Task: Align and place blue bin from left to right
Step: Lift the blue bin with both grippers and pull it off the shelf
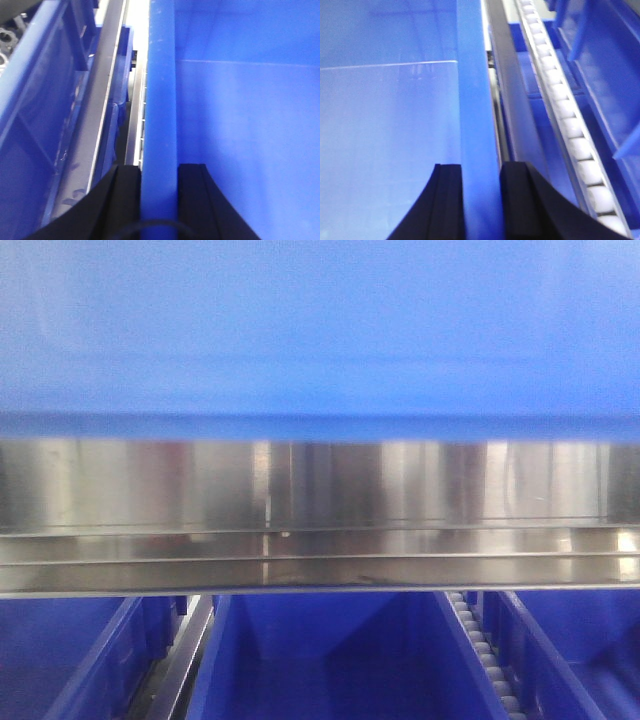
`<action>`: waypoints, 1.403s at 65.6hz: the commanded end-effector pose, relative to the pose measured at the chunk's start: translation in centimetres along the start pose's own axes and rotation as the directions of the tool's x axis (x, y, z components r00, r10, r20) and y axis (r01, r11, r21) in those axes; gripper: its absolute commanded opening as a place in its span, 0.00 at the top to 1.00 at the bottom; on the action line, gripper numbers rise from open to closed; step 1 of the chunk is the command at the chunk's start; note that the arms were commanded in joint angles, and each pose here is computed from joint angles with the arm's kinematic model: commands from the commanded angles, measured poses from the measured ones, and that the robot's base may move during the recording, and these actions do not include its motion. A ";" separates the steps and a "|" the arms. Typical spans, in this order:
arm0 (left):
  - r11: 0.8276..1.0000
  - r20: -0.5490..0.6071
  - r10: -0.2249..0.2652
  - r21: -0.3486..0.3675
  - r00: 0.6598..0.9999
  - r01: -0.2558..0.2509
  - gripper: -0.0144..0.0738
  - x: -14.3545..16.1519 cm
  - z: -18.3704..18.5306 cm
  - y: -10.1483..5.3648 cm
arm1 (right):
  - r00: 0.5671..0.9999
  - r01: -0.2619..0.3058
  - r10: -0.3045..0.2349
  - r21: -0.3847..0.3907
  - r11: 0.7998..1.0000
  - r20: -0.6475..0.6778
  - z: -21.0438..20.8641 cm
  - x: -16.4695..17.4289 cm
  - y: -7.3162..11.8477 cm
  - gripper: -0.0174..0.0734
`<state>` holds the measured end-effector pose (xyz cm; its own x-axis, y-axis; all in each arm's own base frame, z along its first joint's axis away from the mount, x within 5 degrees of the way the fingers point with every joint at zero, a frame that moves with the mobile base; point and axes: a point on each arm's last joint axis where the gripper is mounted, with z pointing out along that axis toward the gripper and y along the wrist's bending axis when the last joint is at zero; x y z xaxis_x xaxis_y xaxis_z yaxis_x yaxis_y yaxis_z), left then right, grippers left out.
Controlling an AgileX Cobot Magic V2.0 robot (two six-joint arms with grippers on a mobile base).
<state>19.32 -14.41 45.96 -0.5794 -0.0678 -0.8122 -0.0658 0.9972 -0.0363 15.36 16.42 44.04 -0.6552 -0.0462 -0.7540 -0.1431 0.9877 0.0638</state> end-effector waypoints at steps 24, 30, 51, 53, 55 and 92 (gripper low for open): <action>0.992 0.054 0.033 0.117 0.998 -0.040 0.96 -0.3 -0.9 -1.0 | 0.994 0.001 0.011 -0.112 0.994 0.109 -0.6 -0.9 1.0 0.90; 0.992 0.054 0.033 0.117 0.998 -0.040 0.96 -0.3 -0.9 -1.0 | 0.994 0.001 0.011 -0.112 0.994 0.109 -0.6 -0.9 1.0 0.90; 0.993 0.048 0.012 0.120 0.999 -0.018 0.96 -0.3 -0.9 -1.1 | 0.994 0.003 0.009 -0.111 0.994 0.109 -0.6 -0.9 1.0 0.90; 0.993 0.048 0.012 0.120 0.999 -0.018 0.96 -0.3 -0.9 -1.1 | 0.994 0.003 0.009 -0.111 0.994 0.109 -0.6 -0.9 1.0 0.90; 0.993 0.048 0.012 0.120 0.999 -0.018 0.96 -0.3 -0.9 -1.1 | 0.994 0.003 0.009 -0.111 0.994 0.109 -0.6 -0.9 1.0 0.90; 0.996 0.094 0.027 0.086 0.995 -0.035 0.96 -0.7 -0.9 -0.8 | 0.988 0.011 0.016 -0.174 0.985 0.155 -0.7 -1.4 1.5 0.90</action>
<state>19.32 -14.25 46.23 -0.5565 -0.0333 -0.8302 -0.0599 0.9982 0.0002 15.45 16.56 44.35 -0.6317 -0.0330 -0.7745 -0.1584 0.9835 0.0872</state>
